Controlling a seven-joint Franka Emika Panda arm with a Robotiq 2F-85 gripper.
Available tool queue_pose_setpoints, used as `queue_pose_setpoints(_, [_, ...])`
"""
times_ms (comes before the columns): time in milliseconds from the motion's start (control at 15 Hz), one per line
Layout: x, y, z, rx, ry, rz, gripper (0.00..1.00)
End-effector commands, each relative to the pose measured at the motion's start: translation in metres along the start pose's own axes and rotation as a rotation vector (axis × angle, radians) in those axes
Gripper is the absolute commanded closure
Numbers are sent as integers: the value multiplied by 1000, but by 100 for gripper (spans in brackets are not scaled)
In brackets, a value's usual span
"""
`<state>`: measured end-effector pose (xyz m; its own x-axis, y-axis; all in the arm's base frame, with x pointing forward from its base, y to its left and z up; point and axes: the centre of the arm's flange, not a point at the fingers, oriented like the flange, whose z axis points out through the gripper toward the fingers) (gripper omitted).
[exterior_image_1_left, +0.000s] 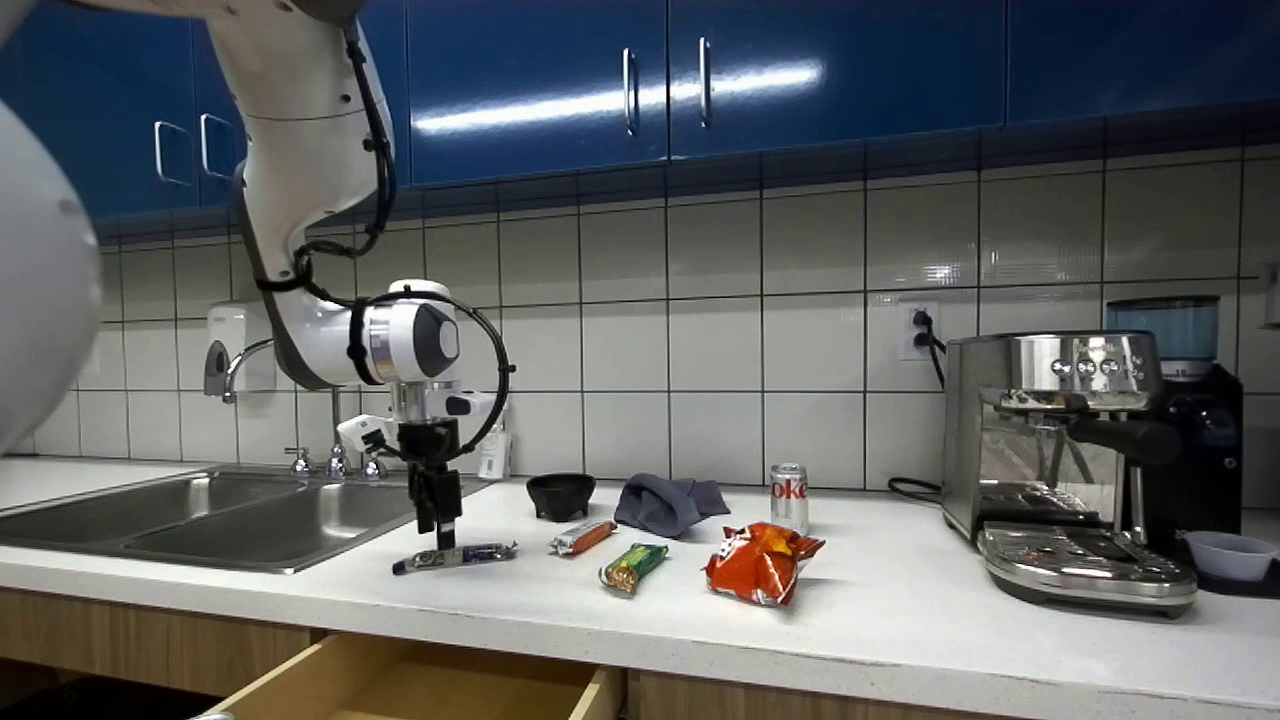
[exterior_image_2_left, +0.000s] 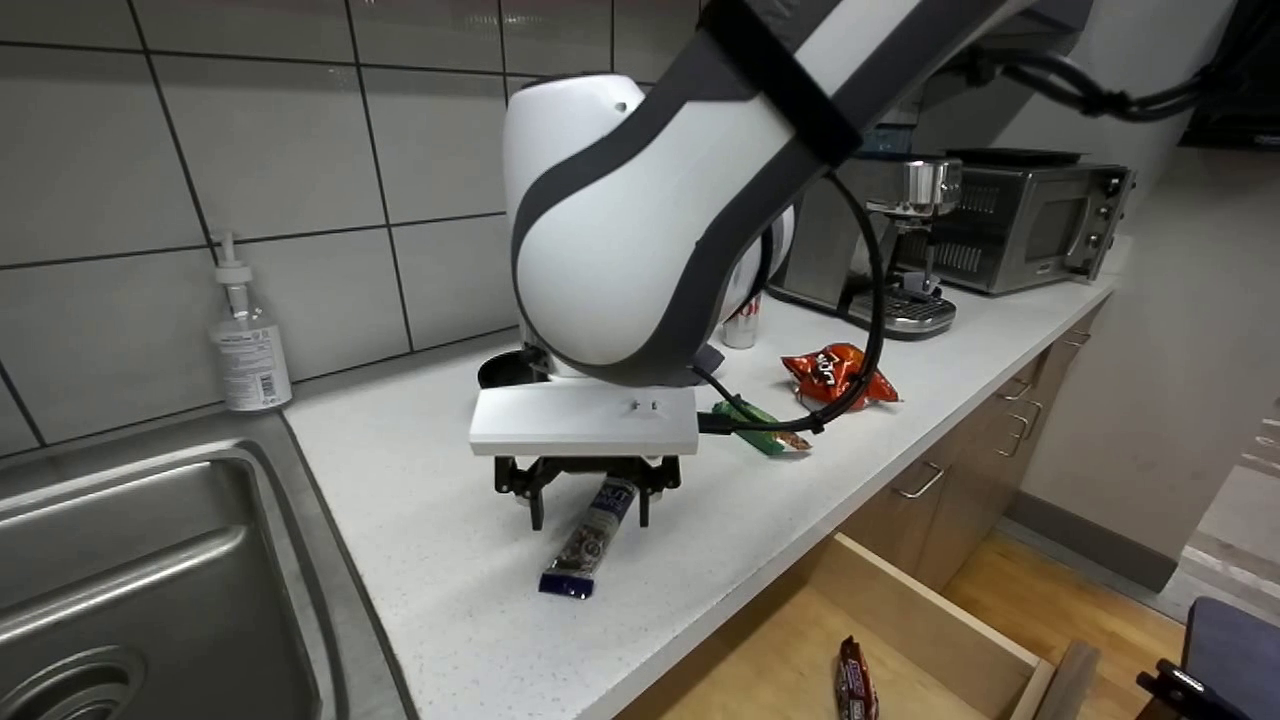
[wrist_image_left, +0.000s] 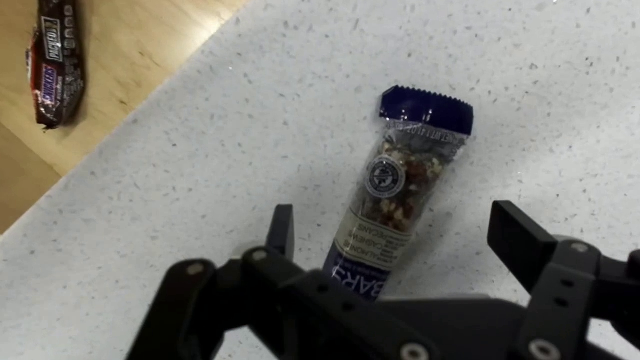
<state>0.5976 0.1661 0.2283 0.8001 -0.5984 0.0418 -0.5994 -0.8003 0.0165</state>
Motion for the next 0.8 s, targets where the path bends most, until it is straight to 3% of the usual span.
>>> queue_pose_setpoints(0, [14, -5, 6, -7, -28, 22, 0])
queue_pose_setpoints(467, [18, -3, 15, -3, -40, 48, 0])
queue_pose_setpoints(533, [18, -3, 15, -2, -40, 52, 25])
queue_pose_setpoints(600, [19, -2, 16, -1, -40, 56, 26])
queue_pose_setpoints(733, [20, 0, 17, 2, -44, 61, 42])
